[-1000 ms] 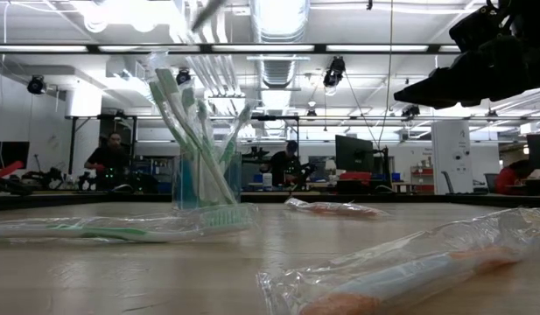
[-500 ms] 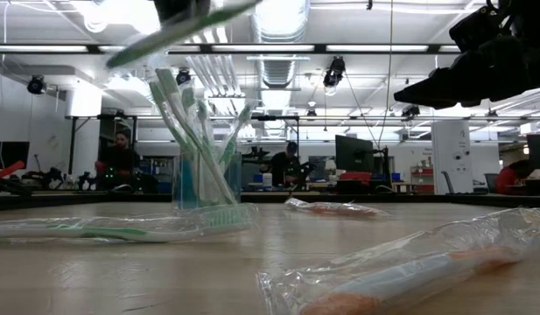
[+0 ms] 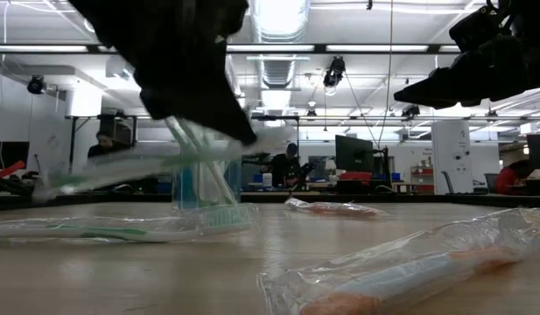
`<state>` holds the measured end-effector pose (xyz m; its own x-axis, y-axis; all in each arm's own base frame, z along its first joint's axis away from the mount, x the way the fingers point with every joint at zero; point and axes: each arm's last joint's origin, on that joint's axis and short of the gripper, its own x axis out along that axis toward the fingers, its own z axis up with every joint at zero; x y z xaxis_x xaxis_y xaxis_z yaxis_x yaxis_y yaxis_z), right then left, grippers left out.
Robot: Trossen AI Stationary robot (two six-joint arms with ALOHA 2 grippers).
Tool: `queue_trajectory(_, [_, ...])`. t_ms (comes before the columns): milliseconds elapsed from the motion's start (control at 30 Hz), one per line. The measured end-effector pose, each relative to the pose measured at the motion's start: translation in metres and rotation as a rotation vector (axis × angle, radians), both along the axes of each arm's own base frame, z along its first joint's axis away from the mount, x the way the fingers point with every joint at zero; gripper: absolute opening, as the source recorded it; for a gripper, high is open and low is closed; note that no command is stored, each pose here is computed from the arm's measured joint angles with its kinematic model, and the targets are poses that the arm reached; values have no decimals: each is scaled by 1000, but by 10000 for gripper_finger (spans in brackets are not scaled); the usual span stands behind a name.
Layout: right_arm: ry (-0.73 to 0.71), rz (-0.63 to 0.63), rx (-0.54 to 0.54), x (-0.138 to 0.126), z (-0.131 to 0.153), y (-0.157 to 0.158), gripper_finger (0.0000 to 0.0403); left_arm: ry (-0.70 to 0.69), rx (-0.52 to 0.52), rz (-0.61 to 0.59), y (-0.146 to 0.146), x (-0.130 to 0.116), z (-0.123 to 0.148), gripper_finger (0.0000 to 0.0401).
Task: Pick & Place toothbrushing station
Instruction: Put the green toothbrush into the transparent organizer
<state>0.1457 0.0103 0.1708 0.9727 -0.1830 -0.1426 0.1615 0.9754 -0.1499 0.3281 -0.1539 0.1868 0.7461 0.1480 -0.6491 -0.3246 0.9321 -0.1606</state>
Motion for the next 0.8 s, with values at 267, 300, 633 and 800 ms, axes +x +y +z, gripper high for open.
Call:
queue_trajectory(267, [0, 0, 0, 0, 0, 0, 244, 77, 20, 37, 0, 6, -31, 8])
queue_trajectory(300, [0, 0, 0, 0, 0, 0, 244, 81, 12, 42, -1, 6, -33, 10])
queue_trajectory(633, [0, 0, 0, 0, 0, 0, 244, 81, -12, 57, -1, 6, -34, 31])
queue_trajectory(800, [0, 0, 0, 0, 0, 0, 244, 77, -34, 79, -1, 6, -34, 51])
